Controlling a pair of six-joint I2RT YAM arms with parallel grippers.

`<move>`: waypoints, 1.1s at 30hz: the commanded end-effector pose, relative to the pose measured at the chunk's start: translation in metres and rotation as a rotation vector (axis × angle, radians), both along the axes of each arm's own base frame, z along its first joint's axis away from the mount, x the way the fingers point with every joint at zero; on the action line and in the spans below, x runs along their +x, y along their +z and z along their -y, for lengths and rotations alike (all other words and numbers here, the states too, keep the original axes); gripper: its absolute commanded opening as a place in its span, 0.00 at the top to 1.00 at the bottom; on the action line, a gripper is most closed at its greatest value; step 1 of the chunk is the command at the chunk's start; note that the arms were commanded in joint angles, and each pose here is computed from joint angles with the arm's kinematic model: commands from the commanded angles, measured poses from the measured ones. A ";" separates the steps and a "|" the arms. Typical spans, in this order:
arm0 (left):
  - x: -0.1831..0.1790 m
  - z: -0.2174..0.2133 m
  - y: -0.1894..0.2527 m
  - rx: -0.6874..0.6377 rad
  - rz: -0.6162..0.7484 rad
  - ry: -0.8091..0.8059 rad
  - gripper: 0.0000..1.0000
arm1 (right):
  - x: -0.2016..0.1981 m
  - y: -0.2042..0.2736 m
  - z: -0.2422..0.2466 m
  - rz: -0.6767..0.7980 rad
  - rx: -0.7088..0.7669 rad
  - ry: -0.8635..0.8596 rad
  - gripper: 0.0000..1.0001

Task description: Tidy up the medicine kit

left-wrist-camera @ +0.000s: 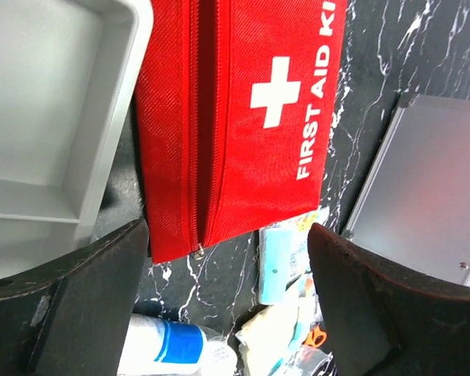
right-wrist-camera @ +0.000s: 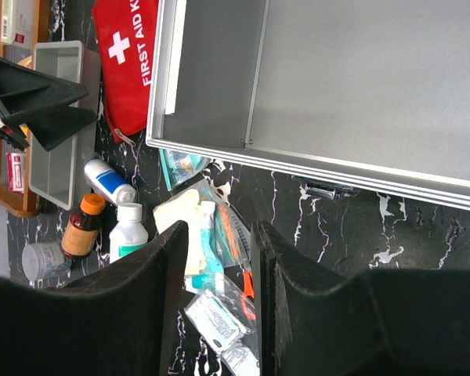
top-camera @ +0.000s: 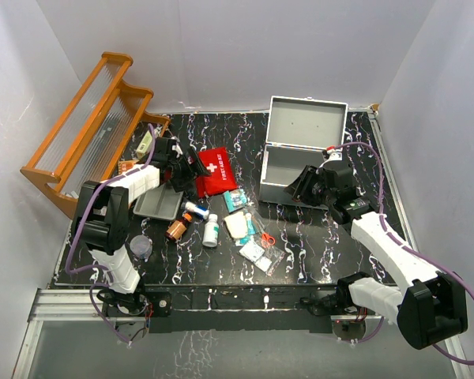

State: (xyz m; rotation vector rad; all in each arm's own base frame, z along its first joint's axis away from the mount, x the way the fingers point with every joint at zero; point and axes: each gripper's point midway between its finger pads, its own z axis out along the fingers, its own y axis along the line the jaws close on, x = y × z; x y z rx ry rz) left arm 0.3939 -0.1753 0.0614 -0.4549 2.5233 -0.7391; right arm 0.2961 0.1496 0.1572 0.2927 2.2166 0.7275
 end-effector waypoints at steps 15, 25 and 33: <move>0.011 -0.009 -0.036 0.212 -0.037 0.070 0.59 | 0.006 0.015 0.002 0.069 0.006 -0.023 0.64; 0.011 -0.011 -0.051 0.308 -0.086 0.022 0.93 | 0.004 0.018 0.002 0.078 0.008 -0.026 0.64; 0.024 -0.019 0.011 0.348 0.044 0.016 1.00 | 0.002 0.028 -0.008 0.089 0.037 0.024 0.63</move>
